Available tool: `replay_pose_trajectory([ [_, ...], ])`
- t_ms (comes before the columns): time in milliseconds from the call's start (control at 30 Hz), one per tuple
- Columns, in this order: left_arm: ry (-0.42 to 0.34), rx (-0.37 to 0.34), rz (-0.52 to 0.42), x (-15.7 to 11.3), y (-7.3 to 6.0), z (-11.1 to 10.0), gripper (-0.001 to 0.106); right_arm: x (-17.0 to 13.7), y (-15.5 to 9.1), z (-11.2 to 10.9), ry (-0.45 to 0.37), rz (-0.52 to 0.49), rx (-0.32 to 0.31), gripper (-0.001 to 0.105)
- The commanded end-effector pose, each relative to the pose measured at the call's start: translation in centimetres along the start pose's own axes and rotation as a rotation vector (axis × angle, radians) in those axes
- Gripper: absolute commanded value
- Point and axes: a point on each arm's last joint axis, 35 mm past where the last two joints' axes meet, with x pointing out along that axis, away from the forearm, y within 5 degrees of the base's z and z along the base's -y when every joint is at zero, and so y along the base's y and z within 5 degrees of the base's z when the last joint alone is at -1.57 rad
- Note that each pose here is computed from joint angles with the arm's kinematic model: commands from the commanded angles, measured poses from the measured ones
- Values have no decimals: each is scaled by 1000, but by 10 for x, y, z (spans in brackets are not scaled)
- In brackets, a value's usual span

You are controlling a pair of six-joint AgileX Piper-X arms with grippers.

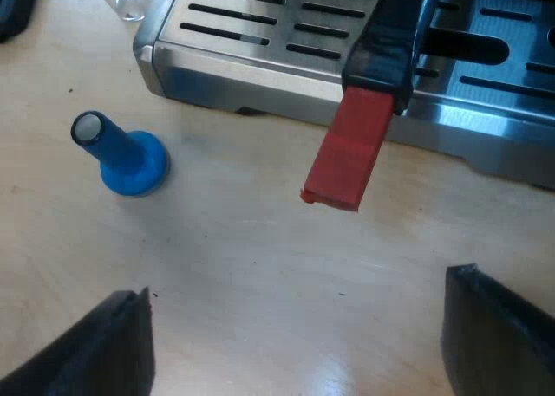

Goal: Grind coffee beans and then tamp

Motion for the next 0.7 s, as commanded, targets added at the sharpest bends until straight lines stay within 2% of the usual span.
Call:
replay_pose_trajectory([
  [33,-6,10,-13,-1,-1,2,80,-3,0,3,-16,-6,2,70],
  [267,-6,10,-17,-1,-1,2,80,9,1,-5,-26,-7,5,70],
  [433,-6,10,-17,-1,-1,2,80,19,2,-11,-64,-21,17,70],
  [700,10,2,-40,2,-1,-3,80,41,1,-29,-105,-81,25,70],
])
